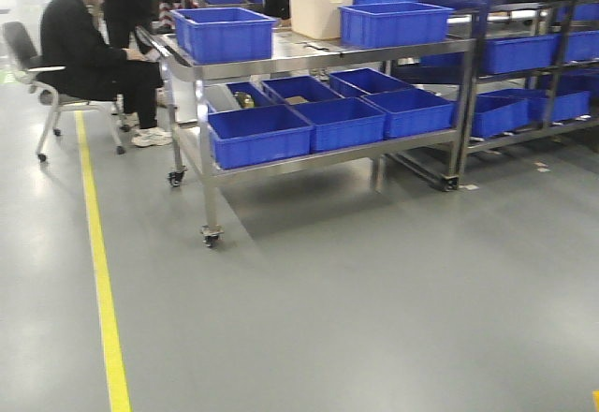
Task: Pick red and yellow blocks into blue bin
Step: 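Drive the base away from the table toward the blue bin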
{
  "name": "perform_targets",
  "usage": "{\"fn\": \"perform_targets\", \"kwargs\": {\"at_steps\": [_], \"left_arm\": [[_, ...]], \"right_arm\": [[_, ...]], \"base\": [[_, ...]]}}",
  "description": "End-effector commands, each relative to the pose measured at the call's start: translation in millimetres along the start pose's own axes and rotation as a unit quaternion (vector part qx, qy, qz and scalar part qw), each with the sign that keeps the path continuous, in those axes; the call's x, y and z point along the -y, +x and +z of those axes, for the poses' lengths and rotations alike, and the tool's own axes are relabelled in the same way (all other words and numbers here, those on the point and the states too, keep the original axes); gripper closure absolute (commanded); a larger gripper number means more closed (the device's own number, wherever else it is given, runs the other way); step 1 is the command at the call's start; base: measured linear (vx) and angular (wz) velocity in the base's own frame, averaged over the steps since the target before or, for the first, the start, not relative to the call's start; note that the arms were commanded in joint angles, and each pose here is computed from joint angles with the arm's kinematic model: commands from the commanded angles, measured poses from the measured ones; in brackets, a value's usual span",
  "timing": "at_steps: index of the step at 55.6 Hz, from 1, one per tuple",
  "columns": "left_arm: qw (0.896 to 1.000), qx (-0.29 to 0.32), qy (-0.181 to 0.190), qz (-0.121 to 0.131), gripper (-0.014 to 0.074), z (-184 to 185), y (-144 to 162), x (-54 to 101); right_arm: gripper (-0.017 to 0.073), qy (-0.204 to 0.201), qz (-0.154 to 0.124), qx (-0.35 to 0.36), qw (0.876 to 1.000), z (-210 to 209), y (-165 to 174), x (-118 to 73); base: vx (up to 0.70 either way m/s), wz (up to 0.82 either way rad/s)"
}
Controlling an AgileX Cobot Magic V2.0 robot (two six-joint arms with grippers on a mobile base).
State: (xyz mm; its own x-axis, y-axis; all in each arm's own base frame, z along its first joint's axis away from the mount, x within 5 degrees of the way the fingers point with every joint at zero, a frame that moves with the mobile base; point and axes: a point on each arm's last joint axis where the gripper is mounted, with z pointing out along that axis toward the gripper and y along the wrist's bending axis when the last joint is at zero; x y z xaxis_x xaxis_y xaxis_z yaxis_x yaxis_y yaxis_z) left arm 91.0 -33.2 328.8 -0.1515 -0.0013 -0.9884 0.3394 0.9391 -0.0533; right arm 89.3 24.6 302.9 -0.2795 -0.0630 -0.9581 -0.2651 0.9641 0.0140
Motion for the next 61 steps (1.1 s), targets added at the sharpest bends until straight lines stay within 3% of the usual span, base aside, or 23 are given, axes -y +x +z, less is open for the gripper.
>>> {"fn": "perform_targets", "kwargs": {"at_steps": [1,30,61], "left_arm": [[0.999,0.048,-0.001,-0.01,0.0594,-1.3,-15.1,0.1],[0.999,0.048,-0.001,-0.01,0.0594,-1.2,-15.0,0.1],[0.999,0.042,0.0,-0.01,0.0594,-1.1,-13.9,0.3]], "right_arm": [[0.057,0.007,-0.007,0.053,0.999,-2.6,-16.2,1.0],[0.057,0.007,-0.007,0.053,0.999,-2.6,-16.2,1.0],[0.057,0.007,-0.007,0.053,0.999,-2.6,-16.2,1.0]], "base": [[0.19,0.3],[0.29,0.14],[0.45,-0.25]]}}
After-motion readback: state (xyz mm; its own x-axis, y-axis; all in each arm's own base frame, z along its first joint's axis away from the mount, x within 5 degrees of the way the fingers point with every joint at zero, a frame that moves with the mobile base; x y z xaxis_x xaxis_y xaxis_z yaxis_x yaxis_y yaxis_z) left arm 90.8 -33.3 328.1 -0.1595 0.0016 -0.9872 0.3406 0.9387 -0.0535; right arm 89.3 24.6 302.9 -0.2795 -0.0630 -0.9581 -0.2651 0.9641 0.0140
